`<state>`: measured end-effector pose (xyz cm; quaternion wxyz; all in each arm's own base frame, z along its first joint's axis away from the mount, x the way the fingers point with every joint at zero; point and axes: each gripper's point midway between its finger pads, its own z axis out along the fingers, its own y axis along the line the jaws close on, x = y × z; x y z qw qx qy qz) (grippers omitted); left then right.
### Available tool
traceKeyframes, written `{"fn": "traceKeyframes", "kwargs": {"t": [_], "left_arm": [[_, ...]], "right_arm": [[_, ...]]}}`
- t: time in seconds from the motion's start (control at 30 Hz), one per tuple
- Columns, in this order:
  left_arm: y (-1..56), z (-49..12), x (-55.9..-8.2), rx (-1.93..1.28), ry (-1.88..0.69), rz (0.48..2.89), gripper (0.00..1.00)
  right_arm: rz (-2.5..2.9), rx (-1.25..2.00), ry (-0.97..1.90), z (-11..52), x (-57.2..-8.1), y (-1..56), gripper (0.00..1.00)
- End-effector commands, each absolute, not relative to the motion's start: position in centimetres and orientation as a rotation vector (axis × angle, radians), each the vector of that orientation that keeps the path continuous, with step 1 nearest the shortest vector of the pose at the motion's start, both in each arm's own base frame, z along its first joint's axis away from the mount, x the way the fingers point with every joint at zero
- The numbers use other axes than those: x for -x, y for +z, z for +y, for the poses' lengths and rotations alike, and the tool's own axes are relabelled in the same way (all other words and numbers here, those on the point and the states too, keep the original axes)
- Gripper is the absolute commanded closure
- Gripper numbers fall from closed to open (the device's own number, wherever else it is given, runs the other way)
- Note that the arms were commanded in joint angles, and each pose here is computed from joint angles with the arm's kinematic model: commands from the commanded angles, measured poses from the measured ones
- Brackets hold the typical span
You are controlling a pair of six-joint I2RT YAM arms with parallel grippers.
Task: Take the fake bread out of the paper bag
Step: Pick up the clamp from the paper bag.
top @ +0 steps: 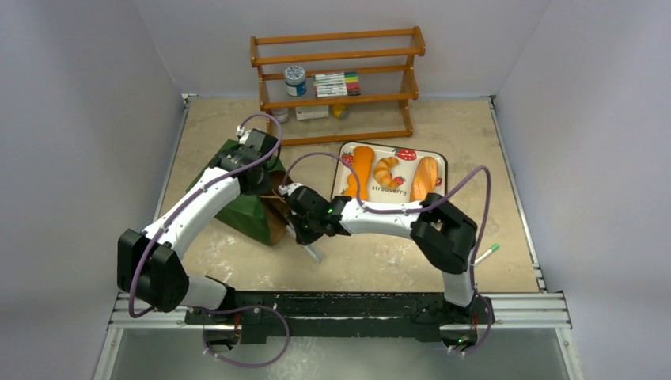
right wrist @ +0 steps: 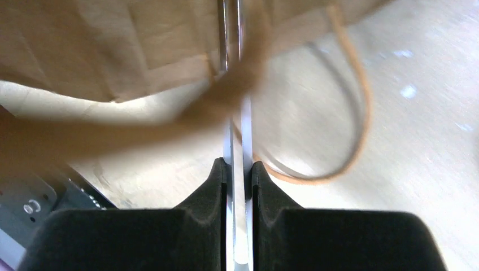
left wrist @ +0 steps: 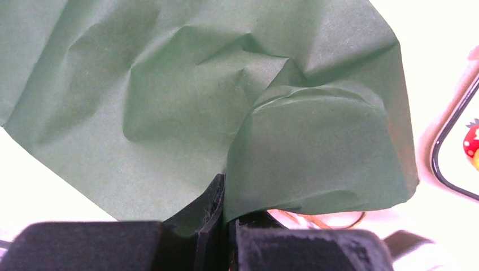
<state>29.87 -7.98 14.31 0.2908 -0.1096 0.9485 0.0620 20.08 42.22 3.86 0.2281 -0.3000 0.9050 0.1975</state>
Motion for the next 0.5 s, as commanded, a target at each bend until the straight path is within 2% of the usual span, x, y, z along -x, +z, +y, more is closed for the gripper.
{"fn": "traceKeyframes", "kwargs": {"t": [0.0, 0.27, 0.47], "left_arm": [[16.6, -8.9, -29.9, 0.318, 0.072, 2.488, 1.00], [16.2, -9.8, -30.6, 0.339, 0.009, 2.475, 1.00], [16.2, -10.8, -30.6, 0.311, -0.054, 2.486, 1.00]], "right_arm": [[2.478, 0.681, 0.536, 39.4, -21.0, 7.6, 1.00], [2.453, 0.607, 0.520, 36.1, -20.0, 10.5, 1.00], [2.445, 0.654, 0.600, 37.6, -19.4, 11.3, 1.00]]}}
